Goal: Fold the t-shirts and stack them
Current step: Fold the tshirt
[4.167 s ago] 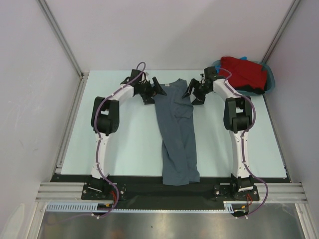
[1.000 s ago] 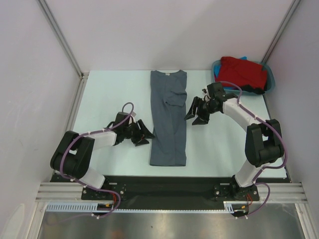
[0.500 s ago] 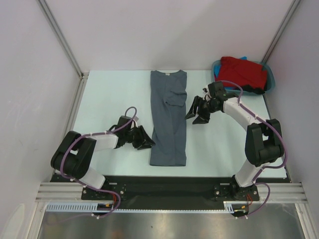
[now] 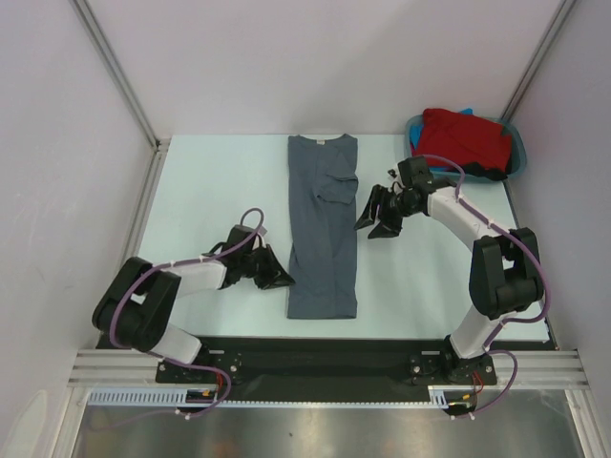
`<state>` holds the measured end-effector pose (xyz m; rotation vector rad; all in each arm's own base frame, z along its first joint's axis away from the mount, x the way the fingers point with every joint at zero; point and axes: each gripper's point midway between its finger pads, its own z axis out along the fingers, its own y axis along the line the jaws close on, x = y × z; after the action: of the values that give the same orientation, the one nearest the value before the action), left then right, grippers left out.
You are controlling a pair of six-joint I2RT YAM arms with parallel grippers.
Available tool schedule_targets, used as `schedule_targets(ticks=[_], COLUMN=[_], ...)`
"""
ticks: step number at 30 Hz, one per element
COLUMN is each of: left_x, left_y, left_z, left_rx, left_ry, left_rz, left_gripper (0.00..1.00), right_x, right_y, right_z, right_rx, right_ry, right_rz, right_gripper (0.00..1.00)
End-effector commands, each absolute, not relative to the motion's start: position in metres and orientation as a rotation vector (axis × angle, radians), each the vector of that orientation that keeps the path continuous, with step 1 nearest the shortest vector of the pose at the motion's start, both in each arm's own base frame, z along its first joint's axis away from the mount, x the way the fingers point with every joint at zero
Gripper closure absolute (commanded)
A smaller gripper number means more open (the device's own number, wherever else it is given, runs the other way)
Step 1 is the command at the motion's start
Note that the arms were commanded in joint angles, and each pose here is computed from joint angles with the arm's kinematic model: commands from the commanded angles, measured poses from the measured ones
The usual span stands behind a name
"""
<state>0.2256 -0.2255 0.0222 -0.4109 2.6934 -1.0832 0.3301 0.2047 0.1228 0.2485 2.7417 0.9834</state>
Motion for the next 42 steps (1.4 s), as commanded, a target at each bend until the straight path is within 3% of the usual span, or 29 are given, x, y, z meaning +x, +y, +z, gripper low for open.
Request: schedule_targets(ticks=[1,13,19,24,34,42], left_x=[0.213,0.193,0.196,0.200,0.204,0.201], left_y=[-0.222,-0.216,-0.221,-0.224,-0.228,-0.231], left_z=[0.029,0.018,0.015,0.017,0.017,0.019], left_rx=[-0.415,-0.483,-0.486,-0.474,-0.461,-0.470], left_ry=[2.687,2.704,2.714,2.715,2.724,2.734], left_rz=[-1.081,-1.097,-1.112,-1.125,-1.134,-1.158], left_gripper=[0.91,0.85,0.85,0.85,0.87,0.87], right_x=[0.323,0.330,0.340,0.344,0.351,0.366], right_y=[0.213,0.305,0.341,0.349,0.342,0.318], right_z=[0.126,0.126,0.118,0.097,0.040,-0.013], right_rx=[0.196,-0.022,-0.029,0.002,0.092,0.114], right_ry=[2.741,2.707,2.695,2.736,2.869,3.007], right_rz=[1.025,1.363,1.578,1.637,1.478,1.091], right_gripper=[0.43,0.54,0.73,0.99,1.00,1.00])
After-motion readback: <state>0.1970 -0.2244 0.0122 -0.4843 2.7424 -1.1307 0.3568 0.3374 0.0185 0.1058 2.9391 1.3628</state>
